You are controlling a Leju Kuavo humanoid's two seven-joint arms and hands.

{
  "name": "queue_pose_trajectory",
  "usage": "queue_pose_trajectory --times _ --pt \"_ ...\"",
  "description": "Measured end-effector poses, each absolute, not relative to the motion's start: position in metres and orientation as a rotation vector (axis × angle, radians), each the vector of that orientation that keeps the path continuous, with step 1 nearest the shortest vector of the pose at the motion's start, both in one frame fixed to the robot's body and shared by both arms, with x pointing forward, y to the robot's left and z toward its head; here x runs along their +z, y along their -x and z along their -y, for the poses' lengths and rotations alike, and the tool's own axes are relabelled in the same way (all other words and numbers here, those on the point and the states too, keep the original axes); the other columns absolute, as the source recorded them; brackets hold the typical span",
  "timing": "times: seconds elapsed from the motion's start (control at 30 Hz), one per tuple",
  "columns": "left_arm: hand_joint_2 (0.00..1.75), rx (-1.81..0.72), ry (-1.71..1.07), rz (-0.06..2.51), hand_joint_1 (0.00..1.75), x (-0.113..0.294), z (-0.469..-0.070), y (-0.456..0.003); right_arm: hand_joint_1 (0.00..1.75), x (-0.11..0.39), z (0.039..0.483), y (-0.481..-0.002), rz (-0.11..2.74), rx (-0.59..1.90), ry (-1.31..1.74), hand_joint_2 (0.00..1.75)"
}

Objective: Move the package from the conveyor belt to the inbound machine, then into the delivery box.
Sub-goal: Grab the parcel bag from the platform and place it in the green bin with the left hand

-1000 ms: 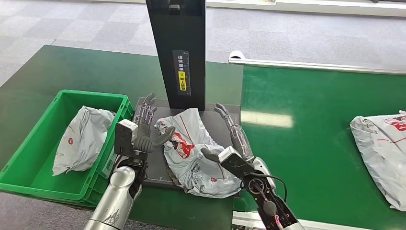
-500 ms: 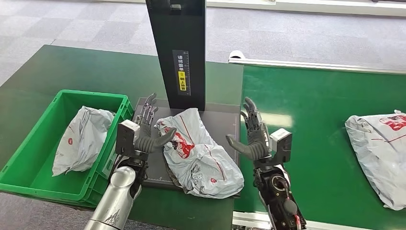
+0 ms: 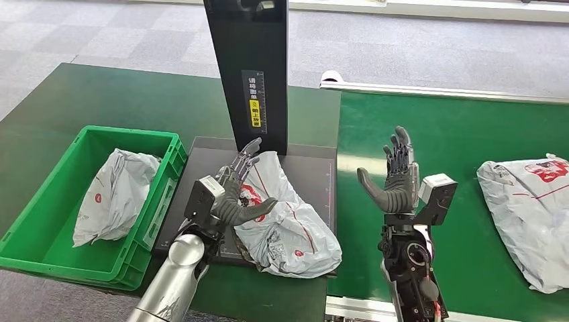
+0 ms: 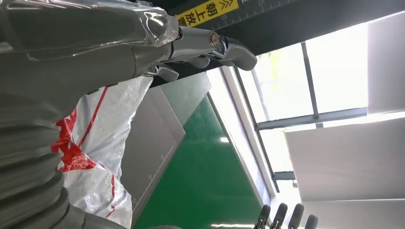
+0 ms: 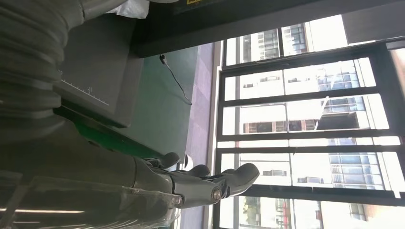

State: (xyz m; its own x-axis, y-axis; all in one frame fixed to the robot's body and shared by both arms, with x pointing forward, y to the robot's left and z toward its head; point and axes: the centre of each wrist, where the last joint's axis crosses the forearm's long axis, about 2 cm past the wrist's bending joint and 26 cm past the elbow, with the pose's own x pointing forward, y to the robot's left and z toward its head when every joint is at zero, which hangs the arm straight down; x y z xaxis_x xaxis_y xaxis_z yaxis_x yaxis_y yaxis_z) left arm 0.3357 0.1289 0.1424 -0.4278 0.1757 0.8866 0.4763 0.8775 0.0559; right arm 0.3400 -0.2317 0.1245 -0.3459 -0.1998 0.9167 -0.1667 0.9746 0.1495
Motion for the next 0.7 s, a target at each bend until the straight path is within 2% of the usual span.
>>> queue_pose_trajectory --times 0.6,0.7 --pt "1.75 -0.397 0.489 2.015 0.00 0.1445 -0.1232 -0.3347 0.00 0.1275 0.2328 -0.3399 1.944 -0.059 -0.258 1.75" --pt "1.75 -0.485 0.454 2.015 0.00 0.1463 -0.1196 -0.3351 0.00 0.1272 0.2326 -0.3394 1.939 -0.054 -0.259 1.75"
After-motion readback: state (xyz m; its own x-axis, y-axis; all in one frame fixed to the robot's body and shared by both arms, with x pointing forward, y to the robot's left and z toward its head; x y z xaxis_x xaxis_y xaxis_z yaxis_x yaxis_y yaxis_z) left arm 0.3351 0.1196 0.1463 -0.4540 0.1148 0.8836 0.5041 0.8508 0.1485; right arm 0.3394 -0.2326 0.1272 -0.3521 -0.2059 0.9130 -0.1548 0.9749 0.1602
